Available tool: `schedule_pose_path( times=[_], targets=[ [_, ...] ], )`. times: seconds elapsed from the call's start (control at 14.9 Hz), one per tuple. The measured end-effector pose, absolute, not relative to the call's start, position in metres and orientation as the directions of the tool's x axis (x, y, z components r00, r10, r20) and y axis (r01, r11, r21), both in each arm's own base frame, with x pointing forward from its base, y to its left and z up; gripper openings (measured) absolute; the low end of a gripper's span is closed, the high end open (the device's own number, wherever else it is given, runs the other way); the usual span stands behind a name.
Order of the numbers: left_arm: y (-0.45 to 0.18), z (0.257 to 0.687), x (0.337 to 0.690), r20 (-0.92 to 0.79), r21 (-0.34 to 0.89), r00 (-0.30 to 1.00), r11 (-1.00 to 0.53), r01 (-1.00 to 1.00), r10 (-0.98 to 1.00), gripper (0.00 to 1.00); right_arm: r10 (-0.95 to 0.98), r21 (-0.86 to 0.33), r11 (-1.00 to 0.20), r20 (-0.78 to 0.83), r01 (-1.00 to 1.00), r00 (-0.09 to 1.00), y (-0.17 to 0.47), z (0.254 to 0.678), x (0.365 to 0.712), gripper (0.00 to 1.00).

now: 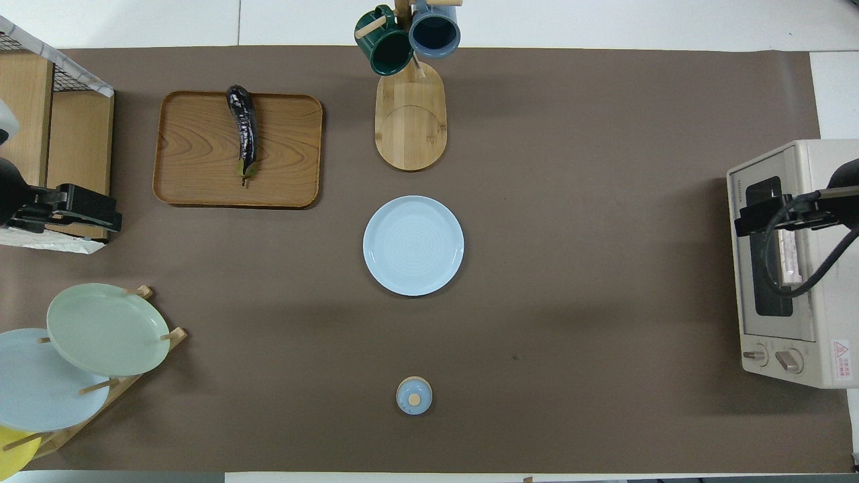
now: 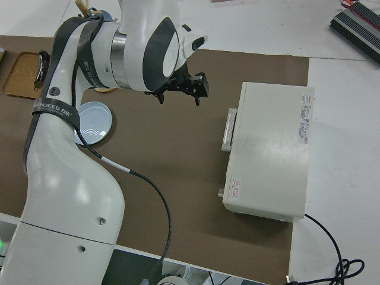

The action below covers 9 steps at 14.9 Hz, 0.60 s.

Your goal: Put eggplant into oven

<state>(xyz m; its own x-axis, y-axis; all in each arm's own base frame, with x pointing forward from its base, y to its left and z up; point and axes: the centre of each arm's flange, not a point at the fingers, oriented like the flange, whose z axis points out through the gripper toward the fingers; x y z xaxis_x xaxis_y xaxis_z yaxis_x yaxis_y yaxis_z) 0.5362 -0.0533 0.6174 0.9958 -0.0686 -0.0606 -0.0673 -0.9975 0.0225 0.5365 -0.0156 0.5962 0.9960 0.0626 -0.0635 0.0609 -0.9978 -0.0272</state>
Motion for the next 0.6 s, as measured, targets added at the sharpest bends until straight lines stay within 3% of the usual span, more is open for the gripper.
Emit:
schedule_pose_path(
  times=[0.6],
  targets=[
    [-0.0529,0.6209,0.5408,-0.018,0.023,0.998,-0.998,-0.061,-0.061,1.00,0.072,-0.026,-0.997,-0.059,0.070,0.996,-0.0107,0.5985,0.5368,1.00]
  ],
)
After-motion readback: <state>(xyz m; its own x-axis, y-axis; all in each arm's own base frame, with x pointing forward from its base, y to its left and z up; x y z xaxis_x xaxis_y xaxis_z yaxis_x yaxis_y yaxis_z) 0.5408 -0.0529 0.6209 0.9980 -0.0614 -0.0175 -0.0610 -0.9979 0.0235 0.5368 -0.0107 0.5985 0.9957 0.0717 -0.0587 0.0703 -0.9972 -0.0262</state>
